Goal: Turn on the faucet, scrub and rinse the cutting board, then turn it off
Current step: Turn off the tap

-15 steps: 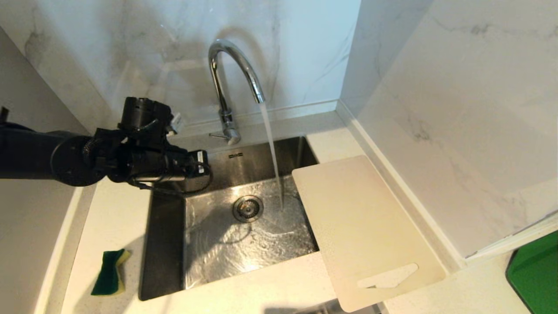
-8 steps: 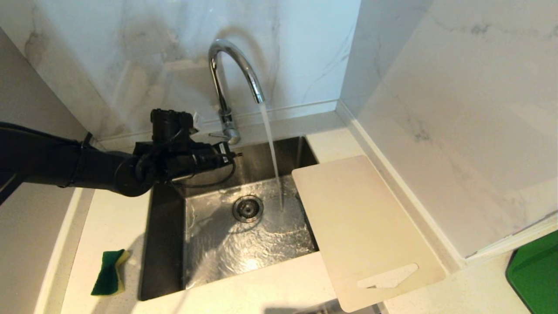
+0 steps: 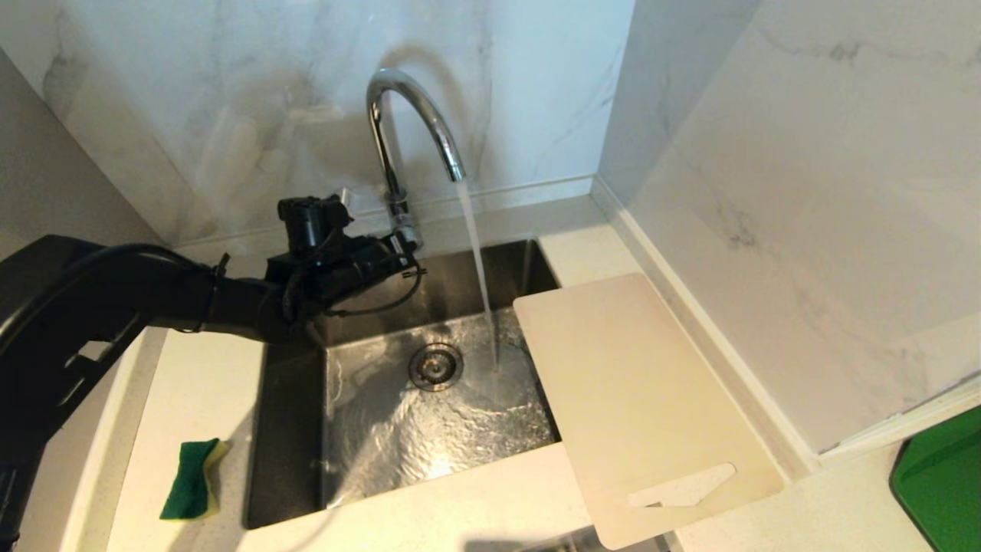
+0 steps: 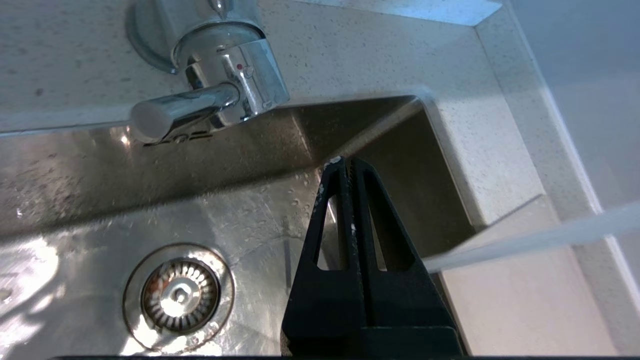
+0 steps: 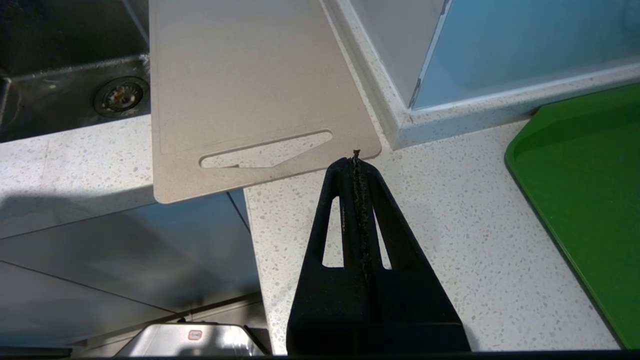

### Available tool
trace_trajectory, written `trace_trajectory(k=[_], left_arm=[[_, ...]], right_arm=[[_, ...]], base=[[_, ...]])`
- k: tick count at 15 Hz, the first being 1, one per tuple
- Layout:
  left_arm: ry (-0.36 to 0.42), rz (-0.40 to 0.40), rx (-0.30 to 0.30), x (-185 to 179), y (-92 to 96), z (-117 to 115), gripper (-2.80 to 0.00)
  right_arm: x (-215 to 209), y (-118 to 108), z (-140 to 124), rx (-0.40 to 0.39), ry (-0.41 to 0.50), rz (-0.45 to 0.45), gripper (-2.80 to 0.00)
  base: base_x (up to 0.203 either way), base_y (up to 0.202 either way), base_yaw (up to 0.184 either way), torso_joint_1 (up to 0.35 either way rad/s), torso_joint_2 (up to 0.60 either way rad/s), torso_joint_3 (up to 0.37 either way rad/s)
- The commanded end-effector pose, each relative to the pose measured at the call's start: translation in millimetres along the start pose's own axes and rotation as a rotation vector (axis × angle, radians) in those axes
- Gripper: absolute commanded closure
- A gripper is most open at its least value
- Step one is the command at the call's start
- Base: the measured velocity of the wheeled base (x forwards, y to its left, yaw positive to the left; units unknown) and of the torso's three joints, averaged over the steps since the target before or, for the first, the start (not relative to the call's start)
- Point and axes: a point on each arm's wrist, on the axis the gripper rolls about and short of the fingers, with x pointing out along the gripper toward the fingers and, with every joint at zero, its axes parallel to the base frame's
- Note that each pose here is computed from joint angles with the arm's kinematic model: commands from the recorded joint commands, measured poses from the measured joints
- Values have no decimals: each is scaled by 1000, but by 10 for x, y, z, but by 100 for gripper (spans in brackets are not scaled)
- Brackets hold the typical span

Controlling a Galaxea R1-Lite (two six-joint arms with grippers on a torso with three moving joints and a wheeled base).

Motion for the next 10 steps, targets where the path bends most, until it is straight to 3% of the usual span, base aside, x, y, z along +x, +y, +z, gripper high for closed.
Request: trace_trajectory(k=[1,10], left_arm=[[-5,13,-3,140,138,-75,0],[-81,12,5,273,258,54,0]], right_arm=[[1,0,0,0,1,0,0],[1,0,0,0,1,0,0]], base=[[0,0,0,0,0,0],[0,0,0,0,0,0]])
